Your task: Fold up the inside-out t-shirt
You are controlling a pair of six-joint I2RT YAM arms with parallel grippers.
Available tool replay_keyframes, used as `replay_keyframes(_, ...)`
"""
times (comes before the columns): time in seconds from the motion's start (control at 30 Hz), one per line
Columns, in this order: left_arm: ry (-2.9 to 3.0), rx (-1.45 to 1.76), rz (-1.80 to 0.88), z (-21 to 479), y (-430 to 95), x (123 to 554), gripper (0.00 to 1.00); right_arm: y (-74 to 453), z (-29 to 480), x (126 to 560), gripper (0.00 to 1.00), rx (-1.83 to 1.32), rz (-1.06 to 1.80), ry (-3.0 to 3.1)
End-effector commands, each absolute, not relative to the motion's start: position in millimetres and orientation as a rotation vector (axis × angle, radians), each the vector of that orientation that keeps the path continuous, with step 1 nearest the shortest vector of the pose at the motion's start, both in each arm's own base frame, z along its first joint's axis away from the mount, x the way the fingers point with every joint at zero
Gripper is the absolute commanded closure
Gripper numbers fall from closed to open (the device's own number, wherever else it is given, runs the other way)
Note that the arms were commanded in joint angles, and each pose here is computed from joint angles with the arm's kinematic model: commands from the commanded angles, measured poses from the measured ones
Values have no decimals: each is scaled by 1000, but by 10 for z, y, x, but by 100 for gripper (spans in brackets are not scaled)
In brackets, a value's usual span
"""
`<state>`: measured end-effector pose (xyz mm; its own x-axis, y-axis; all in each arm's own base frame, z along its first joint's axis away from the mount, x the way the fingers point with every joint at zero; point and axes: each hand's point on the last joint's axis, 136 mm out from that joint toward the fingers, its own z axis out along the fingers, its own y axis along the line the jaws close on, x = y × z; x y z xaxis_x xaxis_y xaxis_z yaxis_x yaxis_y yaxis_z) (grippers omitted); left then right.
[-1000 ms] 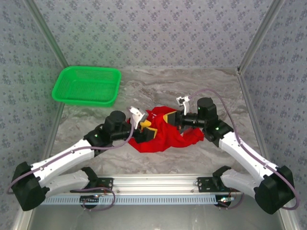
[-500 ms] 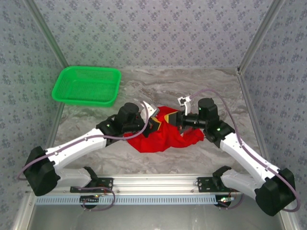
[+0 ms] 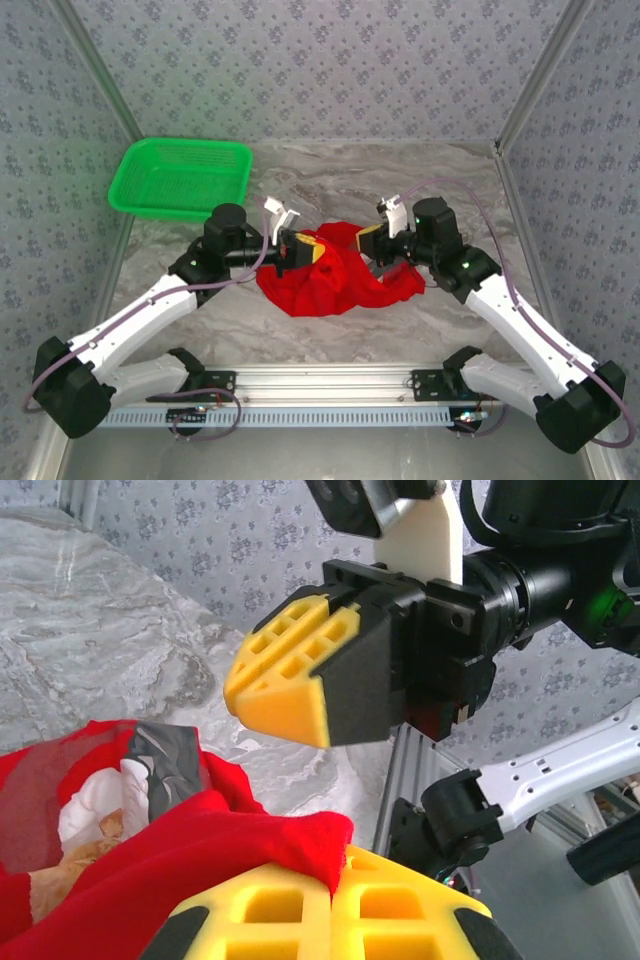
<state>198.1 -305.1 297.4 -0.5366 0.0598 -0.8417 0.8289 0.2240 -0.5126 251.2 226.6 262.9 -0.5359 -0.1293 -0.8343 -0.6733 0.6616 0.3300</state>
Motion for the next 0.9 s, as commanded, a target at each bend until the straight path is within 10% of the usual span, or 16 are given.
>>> replay_keyframes(0.0,1772,772,-1412,3101,-3021,2037,100,2294,2673,2302,73,-753,827,2008)
replay_keyframes(0.23,1868,670,-1379,3044,-2998,2207,100,2546,2671,1922,50,-962,825,1862)
replay_keyframes(0.87,1911,627,-1381,3032,-2986,2245,100,2842,2550,2173,65,-1101,254,1740)
